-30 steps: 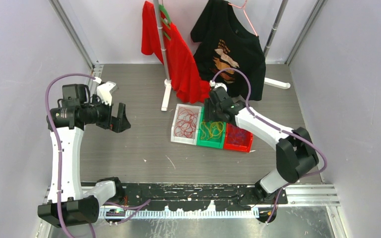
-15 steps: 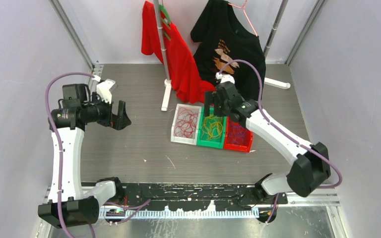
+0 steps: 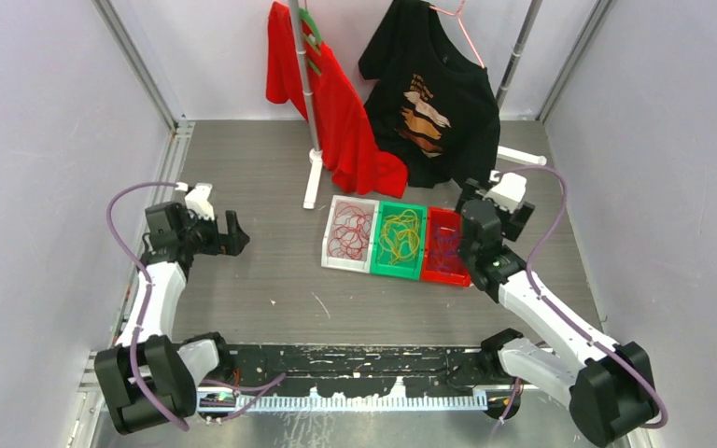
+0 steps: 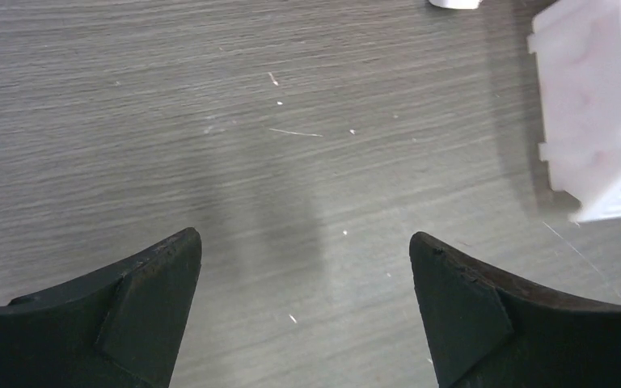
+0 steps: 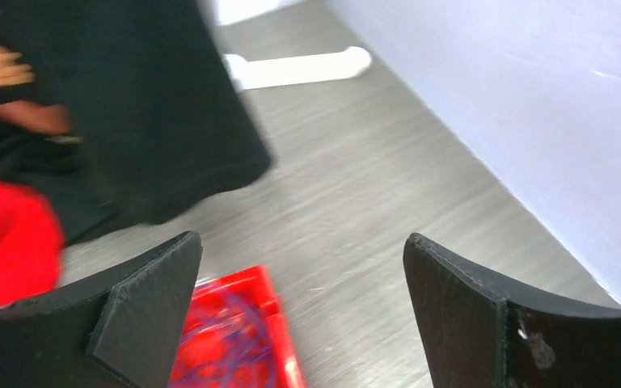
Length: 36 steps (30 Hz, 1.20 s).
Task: Untangle the cables
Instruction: Reset both arms
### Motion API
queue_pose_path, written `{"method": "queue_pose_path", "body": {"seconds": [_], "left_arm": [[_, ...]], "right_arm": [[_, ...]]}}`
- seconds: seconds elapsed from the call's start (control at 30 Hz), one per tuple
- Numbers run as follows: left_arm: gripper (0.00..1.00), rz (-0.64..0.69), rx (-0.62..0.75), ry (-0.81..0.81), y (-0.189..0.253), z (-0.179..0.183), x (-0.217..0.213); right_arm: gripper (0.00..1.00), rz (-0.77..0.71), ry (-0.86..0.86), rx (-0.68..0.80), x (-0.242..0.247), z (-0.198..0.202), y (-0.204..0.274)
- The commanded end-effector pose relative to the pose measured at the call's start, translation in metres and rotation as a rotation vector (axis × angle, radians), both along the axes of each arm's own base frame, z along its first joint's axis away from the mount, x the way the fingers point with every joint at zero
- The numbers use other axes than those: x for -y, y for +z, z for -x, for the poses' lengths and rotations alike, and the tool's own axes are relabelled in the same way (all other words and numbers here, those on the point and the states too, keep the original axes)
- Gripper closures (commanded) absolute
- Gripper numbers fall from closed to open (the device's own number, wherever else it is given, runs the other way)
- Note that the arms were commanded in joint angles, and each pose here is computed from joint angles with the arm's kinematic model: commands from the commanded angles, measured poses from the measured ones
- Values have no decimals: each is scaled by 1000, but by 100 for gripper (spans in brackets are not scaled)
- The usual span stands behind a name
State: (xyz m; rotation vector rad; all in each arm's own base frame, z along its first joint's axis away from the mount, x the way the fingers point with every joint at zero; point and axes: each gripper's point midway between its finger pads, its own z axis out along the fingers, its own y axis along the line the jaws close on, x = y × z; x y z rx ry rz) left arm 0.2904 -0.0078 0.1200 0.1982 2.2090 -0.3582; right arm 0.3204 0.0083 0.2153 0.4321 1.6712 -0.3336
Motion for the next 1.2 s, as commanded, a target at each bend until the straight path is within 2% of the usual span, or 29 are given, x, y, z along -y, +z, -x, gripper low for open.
{"method": "queue_pose_path", "body": {"seconds": [0.0, 0.17, 0.3, 0.43, 0.63, 0.8, 0.9, 1.0, 1.07, 1.1, 1.17], "left_arm": [[0, 50, 278, 19, 20, -44, -3], [0, 81, 278, 39, -21, -47, -2], [1, 60, 340, 79, -20, -55, -10], [1, 79, 386, 61, -14, -61, -4], [0, 91, 349, 127, -25, -72, -9], [1, 112, 415, 149, -24, -84, -10], [0, 100, 471, 130, -26, -94, -4], [0, 22, 439, 121, -33, -91, 4], [1, -23, 470, 110, -40, -86, 10], [1, -28, 534, 113, -36, -87, 12], [1, -20, 521, 131, -41, -86, 12]], "right_arm": [[0, -71, -308, 129, 65, 14, 0], [0, -34, -463, 60, 113, 31, -44], [0, -55, -474, 42, 129, 34, -72], [0, -54, -439, 31, 128, 24, -87], [0, -65, -405, 18, 126, 11, -106], [0, -72, -367, 28, 122, -1, -108], [0, -71, -357, 21, 121, -3, -108], [0, -75, -279, 20, 112, -7, -109], [0, -153, -248, 106, 104, -10, -106], [0, -141, -210, 118, 99, -10, -107], [0, -134, -189, 127, 94, -11, -108]]}}
